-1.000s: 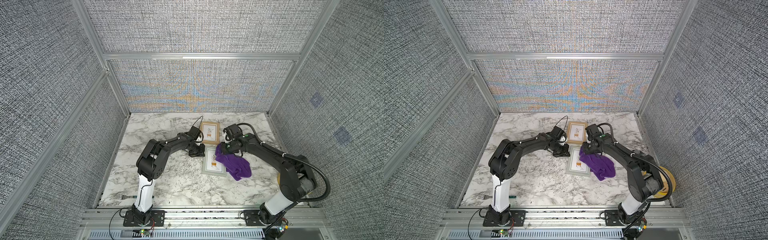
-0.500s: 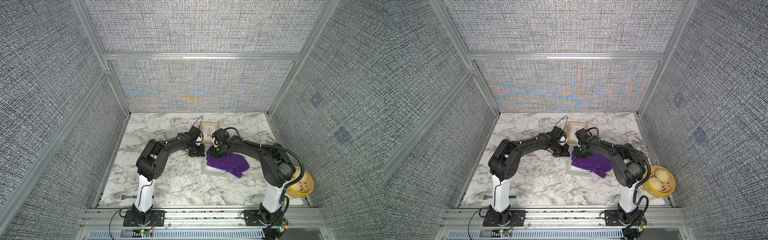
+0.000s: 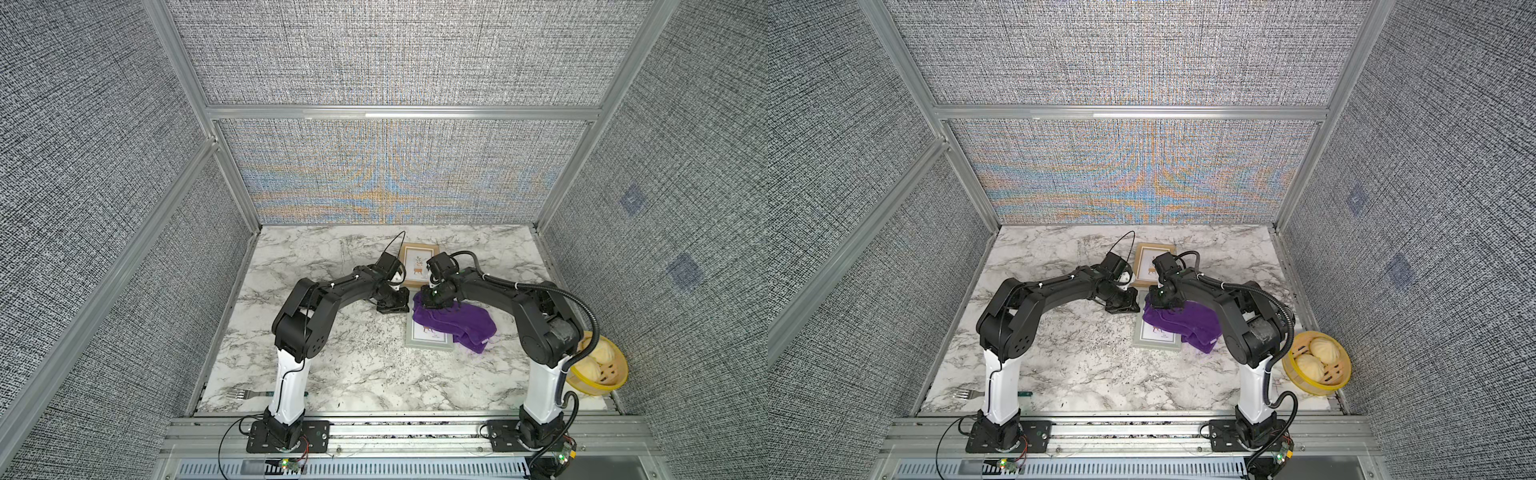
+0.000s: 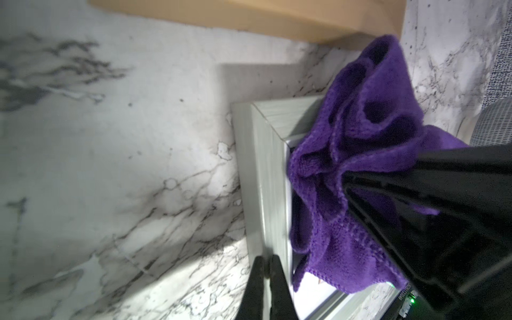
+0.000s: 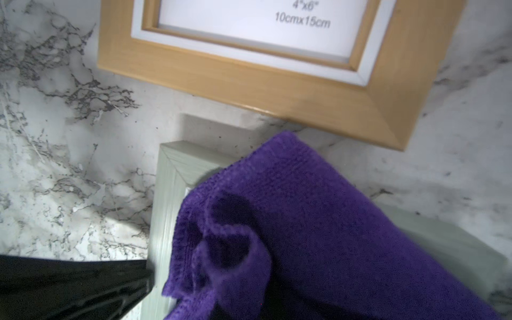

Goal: Wipe the picture frame with a cloth
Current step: Wipe the dirt from the picture frame.

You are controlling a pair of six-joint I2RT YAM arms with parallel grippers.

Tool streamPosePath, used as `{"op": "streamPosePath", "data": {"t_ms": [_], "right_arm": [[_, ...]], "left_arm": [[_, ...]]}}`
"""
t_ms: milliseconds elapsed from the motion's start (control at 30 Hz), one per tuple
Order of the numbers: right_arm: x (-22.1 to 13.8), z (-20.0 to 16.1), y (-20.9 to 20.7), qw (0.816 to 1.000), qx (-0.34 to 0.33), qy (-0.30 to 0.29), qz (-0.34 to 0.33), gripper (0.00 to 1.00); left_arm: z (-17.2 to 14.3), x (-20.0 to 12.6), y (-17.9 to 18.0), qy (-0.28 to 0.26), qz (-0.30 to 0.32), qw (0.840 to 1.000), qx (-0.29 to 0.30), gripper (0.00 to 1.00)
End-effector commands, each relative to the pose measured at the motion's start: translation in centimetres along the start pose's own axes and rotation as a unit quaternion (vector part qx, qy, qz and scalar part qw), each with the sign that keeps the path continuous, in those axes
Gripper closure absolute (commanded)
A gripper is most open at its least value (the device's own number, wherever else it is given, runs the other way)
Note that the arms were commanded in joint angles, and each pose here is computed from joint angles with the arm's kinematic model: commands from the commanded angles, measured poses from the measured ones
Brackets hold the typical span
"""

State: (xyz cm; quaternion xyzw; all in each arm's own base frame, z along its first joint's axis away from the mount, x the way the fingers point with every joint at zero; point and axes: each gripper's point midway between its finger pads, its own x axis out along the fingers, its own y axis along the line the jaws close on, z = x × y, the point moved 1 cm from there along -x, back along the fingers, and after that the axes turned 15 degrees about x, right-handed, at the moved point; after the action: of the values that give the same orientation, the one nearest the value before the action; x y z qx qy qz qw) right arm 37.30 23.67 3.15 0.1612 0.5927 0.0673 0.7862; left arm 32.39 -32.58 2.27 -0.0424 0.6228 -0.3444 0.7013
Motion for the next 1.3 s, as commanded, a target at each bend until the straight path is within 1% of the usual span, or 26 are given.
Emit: {"op": "streamPosePath", "data": {"t_ms": [0, 100, 200, 267, 367, 400, 533, 633, 700, 733, 833, 967, 1033, 1167, 1267], "right_arm": [[1.8, -3.9, -0.1, 0.999, -0.025, 0.047, 0.004, 1.00], [1.9, -8.0, -2.1, 0.996, -0.018, 0.089, -0.009, 1.00], [1.0, -10.9, -4.0, 0.993, -0.015, 0.111, -0.023, 1.00], [0.4, -10.9, -4.5, 0.994, -0.014, 0.104, -0.030, 1.00], [0.2, -9.1, -3.7, 0.996, -0.020, 0.083, -0.024, 1.00], [0.1, -7.4, -2.6, 0.998, -0.020, 0.065, -0.017, 1.00], [0.4, -2.9, -1.9, 1.000, 0.006, 0.012, -0.027, 1.00], [-0.5, 0.5, -1.4, 0.999, 0.038, -0.032, -0.006, 1.00], [-1.1, 2.0, -0.3, 0.998, 0.032, -0.048, 0.018, 1.00], [-1.1, 2.0, 0.2, 0.998, 0.026, -0.044, 0.024, 1.00], [-0.2, 0.2, 1.0, 0.999, 0.004, -0.007, 0.036, 1.00], [1.6, -4.9, 0.1, 0.997, -0.017, 0.065, 0.029, 1.00], [1.6, -7.4, -0.9, 0.995, -0.018, 0.092, 0.020, 1.00], [-0.4, -12.1, -3.1, 0.990, -0.023, 0.138, 0.019, 1.00], [-2.9, -14.0, -4.2, 0.988, -0.025, 0.148, 0.021, 1.00]], "left_arm": [[-5.9, 0.7, 5.6, 0.104, 0.138, 0.984, -0.041, 0.94], [-5.9, 0.6, 5.8, 0.101, 0.145, 0.983, -0.048, 0.95], [-5.9, 0.6, 6.0, 0.101, 0.153, 0.982, -0.054, 0.95], [-5.8, 0.6, 6.0, 0.099, 0.153, 0.982, -0.055, 0.95], [-5.8, 0.6, 6.0, 0.100, 0.153, 0.982, -0.055, 0.95], [-5.8, 0.6, 5.9, 0.100, 0.151, 0.982, -0.054, 0.95], [-5.9, 0.6, 5.8, 0.102, 0.147, 0.982, -0.051, 0.95], [-5.9, 0.4, 5.7, 0.101, 0.145, 0.983, -0.045, 0.95], [-5.9, 0.4, 5.6, 0.102, 0.142, 0.984, -0.041, 0.95], [-5.9, 0.4, 5.5, 0.102, 0.141, 0.984, -0.039, 0.95], [-5.8, 0.4, 5.5, 0.100, 0.140, 0.984, -0.038, 0.95], [-5.6, 0.5, 5.5, 0.098, 0.140, 0.984, -0.042, 0.95], [-5.6, 0.4, 5.5, 0.096, 0.143, 0.984, -0.045, 0.95], [-5.5, 0.3, 5.7, 0.093, 0.150, 0.983, -0.052, 0.95], [-5.3, 0.2, 5.6, 0.090, 0.150, 0.983, -0.055, 0.95]]}}
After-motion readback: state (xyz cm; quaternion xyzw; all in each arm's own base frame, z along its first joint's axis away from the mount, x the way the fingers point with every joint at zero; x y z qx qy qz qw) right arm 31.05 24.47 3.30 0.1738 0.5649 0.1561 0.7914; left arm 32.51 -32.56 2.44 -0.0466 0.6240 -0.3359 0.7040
